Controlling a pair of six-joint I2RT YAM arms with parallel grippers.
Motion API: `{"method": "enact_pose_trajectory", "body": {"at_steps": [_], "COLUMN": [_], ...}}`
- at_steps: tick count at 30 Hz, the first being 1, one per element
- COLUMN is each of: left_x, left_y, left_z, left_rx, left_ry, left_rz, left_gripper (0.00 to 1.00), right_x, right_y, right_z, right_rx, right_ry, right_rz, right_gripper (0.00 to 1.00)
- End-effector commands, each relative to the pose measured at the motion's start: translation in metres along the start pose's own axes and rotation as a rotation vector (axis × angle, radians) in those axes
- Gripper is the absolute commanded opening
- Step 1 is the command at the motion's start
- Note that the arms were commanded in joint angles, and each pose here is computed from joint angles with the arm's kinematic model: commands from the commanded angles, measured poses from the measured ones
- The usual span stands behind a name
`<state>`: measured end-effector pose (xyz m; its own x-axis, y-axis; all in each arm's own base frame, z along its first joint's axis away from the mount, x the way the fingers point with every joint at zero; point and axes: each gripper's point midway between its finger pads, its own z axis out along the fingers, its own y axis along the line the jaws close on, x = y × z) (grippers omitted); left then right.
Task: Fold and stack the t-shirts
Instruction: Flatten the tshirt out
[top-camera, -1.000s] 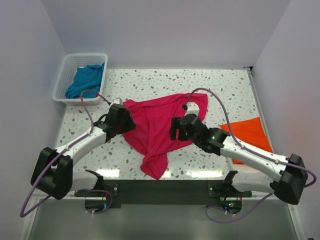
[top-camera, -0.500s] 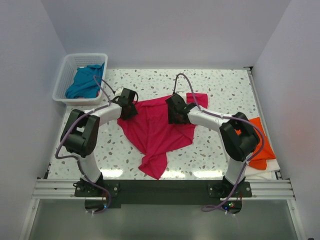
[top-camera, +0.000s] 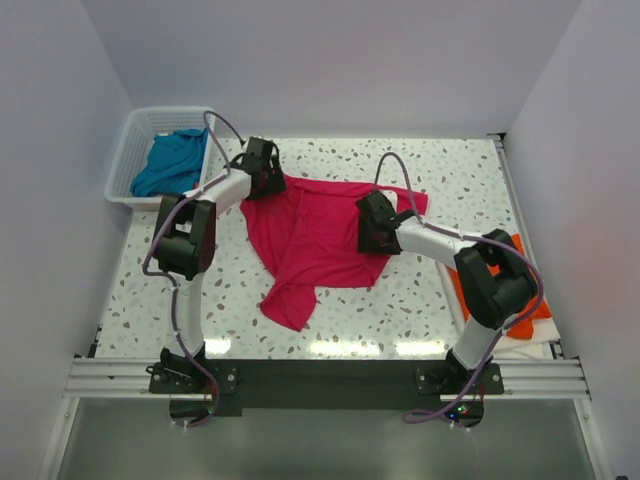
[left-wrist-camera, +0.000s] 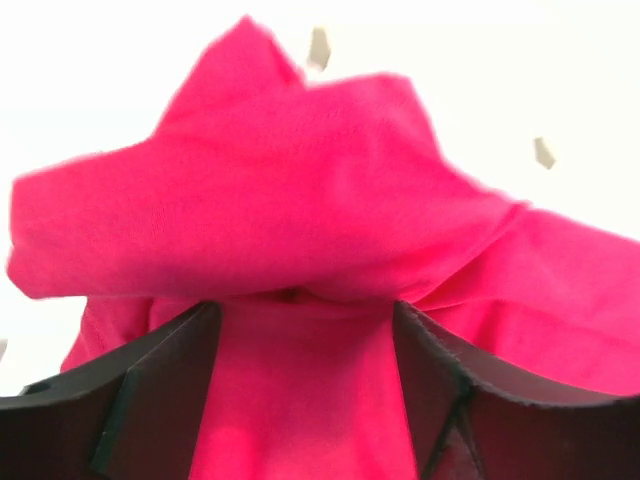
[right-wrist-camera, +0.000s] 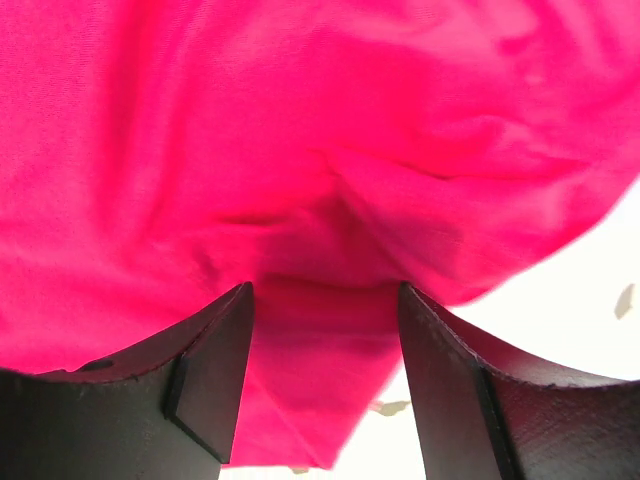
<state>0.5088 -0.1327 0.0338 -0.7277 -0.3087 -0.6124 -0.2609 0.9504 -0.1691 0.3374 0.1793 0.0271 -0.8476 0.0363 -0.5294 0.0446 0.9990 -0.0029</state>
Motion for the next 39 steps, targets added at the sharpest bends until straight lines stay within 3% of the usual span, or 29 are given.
{"method": "enact_pose_trajectory", "body": {"at_steps": [1,7,12,17,18,25,33,39], "left_x": [-0.057,-0.116,-0.115,-0.079,-0.057,0.021,0.12,0.17], "left_y": [-0.028,-0.057,-0.051,-0.035,-0.03,-0.012,0.01,0.043], "left_z": [-0.016,-0.089,-0.135,-0.169,-0.165,-0.198,-0.204,-0.2], "left_rx": [0.135,0.292,0.323,0.358,0.347,0.375,0.358,0.317], "left_ry": [-0.087,-0.228,-0.253,-0.231,-0.191,-0.16,-0.031,0.035], "left_rz": [0.069,0.107,0.025,-0.04,-0.042,-0.027,0.049,0.063], "left_gripper": [0.75,0.88,0.87,0.74,0.7,0.6,0.54,0.53], "right_x": [-0.021,-0.033,-0.035,-0.028,-0.028,-0.027,-0.026,-0.024], "right_y": [-0.011,-0.018,0.003,0.02,0.023,0.04,0.044,0.046], "right_z": [-0.025,-0.055,-0.061,-0.051,-0.05,-0.035,-0.02,-0.01], "right_rx": [-0.035,-0.076,-0.179,-0.165,-0.163,-0.125,-0.055,-0.045], "right_ry": [-0.06,-0.118,-0.112,-0.096,-0.095,-0.09,-0.092,-0.081], "right_rz": [0.054,0.088,0.094,0.037,0.028,-0.044,-0.098,-0.123], "right_gripper": [0.62,0.63,0.6,0.56,0.55,0.51,0.49,0.49]}}
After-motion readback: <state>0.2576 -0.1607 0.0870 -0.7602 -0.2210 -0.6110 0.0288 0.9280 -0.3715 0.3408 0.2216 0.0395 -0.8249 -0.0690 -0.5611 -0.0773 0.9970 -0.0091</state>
